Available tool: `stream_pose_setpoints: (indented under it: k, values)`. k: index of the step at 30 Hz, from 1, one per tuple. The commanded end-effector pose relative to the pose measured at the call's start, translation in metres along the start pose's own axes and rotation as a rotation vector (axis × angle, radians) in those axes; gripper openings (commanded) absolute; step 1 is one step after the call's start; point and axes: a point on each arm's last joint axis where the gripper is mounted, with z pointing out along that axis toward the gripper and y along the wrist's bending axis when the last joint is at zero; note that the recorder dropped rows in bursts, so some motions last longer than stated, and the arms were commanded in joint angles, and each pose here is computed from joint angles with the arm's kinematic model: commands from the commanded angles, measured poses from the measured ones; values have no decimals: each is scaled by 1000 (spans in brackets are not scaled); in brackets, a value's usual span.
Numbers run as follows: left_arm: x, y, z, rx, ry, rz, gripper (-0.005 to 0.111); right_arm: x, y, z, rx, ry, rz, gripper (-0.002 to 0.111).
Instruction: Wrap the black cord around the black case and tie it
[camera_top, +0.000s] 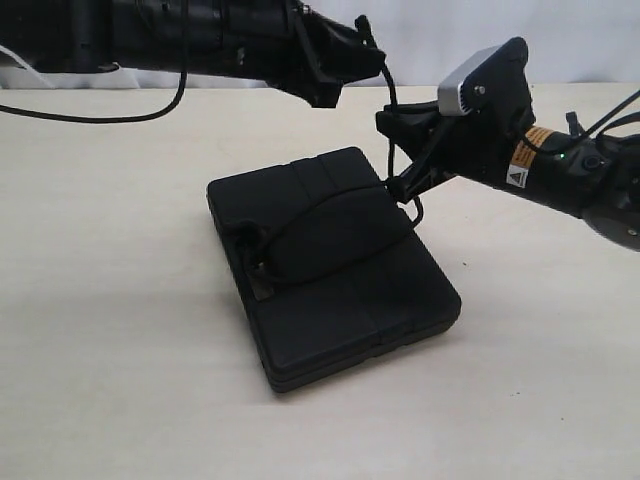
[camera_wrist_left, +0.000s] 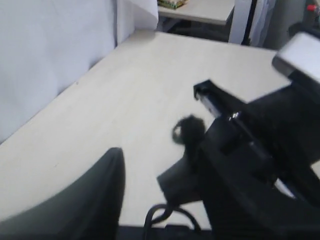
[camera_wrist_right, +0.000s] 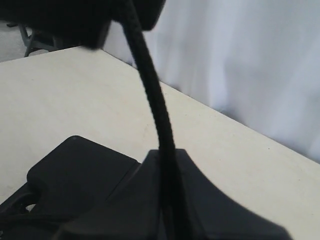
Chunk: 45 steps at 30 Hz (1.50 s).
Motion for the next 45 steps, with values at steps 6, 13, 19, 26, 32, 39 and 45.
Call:
stream_pose_setpoints:
  k: [6, 13, 19, 26, 32, 39, 45]
  values:
    - [-9, 4, -48, -309, 379, -37, 55, -26, -9, -13, 111, -18, 37, 4]
    - [32, -1, -67, -407, 821, -404, 55, -26, -14, -17, 165, 64, 40, 4]
    - [81, -2, -50, -410, 902, -576, 55, -22, -15, -18, 186, 97, 135, 4]
    - [120, 7, -31, -478, 863, -685, 55, -20, -14, -18, 175, 127, 135, 4]
    - [140, 7, -22, -462, 908, -746, 55, -18, -15, -18, 183, 143, 136, 4]
    - [138, 8, -19, -466, 863, -778, 55, -18, -15, -18, 182, 144, 134, 4]
    - [141, 12, -17, -511, 790, -776, 55, -18, -15, -18, 182, 144, 134, 4]
